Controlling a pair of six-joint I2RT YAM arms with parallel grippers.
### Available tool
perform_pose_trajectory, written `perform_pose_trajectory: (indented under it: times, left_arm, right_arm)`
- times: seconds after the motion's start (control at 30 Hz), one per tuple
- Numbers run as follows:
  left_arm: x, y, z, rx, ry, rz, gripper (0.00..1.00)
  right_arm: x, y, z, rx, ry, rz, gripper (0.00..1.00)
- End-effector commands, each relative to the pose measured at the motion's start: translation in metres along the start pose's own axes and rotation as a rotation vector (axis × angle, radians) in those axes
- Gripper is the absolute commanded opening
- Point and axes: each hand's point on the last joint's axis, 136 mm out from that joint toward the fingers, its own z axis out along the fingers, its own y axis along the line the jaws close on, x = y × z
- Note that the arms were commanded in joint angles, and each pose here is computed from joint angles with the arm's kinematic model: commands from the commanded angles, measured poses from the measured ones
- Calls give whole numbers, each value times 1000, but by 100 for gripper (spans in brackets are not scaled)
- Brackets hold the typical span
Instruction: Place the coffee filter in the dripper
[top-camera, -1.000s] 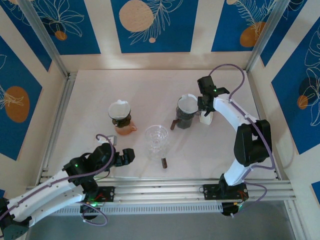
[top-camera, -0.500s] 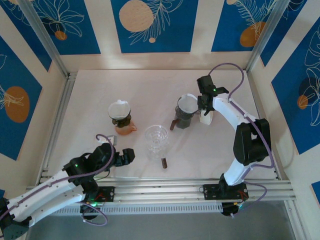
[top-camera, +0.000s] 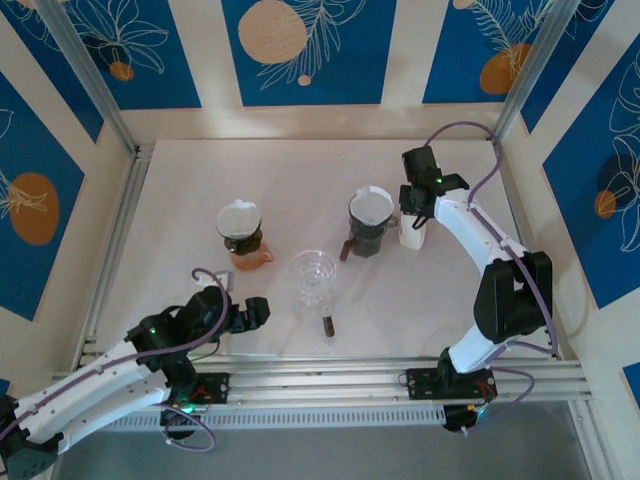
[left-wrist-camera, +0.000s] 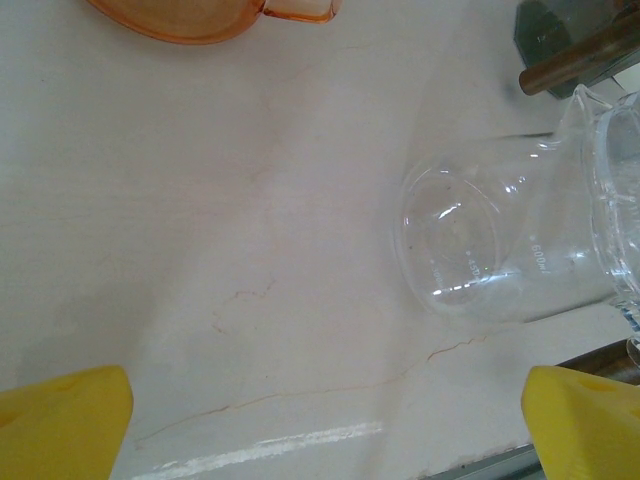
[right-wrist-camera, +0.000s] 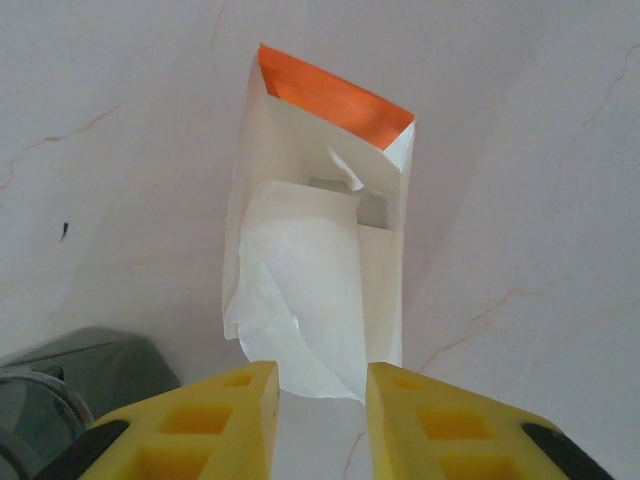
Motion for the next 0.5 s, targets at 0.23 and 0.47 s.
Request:
perform_pose_trajectory:
  times: [0.23,0.47]
  left_arm:
    - [3,3,3,3,8,-23,100]
    - [3,3,3,0,5,-23,100]
  right_arm:
    - [10,-9,22,-23,76,71,30]
    - [14,-11,28,-23,86,56,30]
